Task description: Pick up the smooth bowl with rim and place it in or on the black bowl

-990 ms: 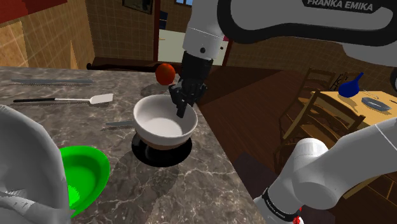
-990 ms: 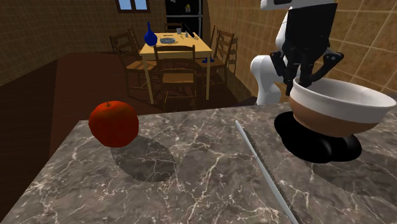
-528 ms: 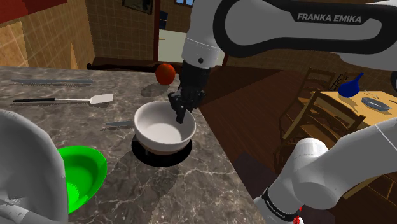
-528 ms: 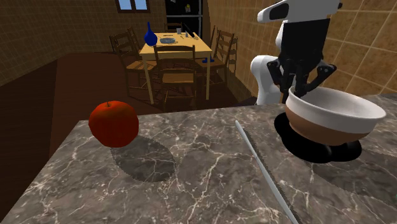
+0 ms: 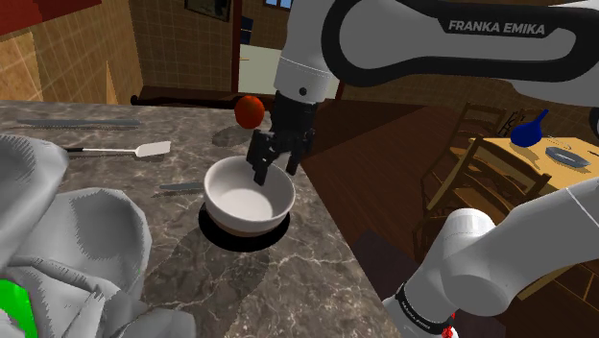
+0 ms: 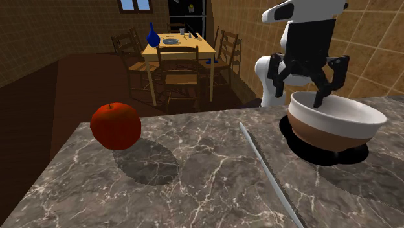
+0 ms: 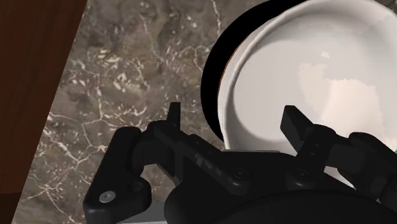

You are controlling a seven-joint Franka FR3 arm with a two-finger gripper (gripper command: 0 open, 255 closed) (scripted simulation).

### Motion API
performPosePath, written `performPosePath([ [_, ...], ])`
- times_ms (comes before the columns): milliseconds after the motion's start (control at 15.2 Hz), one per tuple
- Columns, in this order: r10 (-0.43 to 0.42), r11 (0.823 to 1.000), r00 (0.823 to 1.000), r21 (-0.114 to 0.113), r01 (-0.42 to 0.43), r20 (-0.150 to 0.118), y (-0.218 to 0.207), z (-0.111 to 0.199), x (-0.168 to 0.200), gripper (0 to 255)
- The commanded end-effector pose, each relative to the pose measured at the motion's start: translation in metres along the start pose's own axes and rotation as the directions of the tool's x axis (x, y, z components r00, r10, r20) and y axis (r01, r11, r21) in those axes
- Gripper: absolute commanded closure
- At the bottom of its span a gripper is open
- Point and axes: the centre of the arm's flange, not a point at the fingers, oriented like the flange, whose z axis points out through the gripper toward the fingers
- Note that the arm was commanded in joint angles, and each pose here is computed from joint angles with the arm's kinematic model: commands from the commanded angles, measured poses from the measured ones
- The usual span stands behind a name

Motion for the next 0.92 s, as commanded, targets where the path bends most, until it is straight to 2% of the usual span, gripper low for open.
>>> performPosePath([
  [0, 0.0, 1.0, 1.0, 0.0, 0.0, 0.0, 0.0, 0.0, 0.0, 0],
  [66, 0.0, 1.0, 1.0, 0.0, 0.0, 0.0, 0.0, 0.0, 0.0, 0],
  [330, 0.0, 1.0, 1.0, 0.0, 0.0, 0.0, 0.0, -0.05, 0.0, 0],
  [858, 0.0, 1.0, 1.0, 0.0, 0.0, 0.0, 0.0, -0.05, 0.0, 0],
])
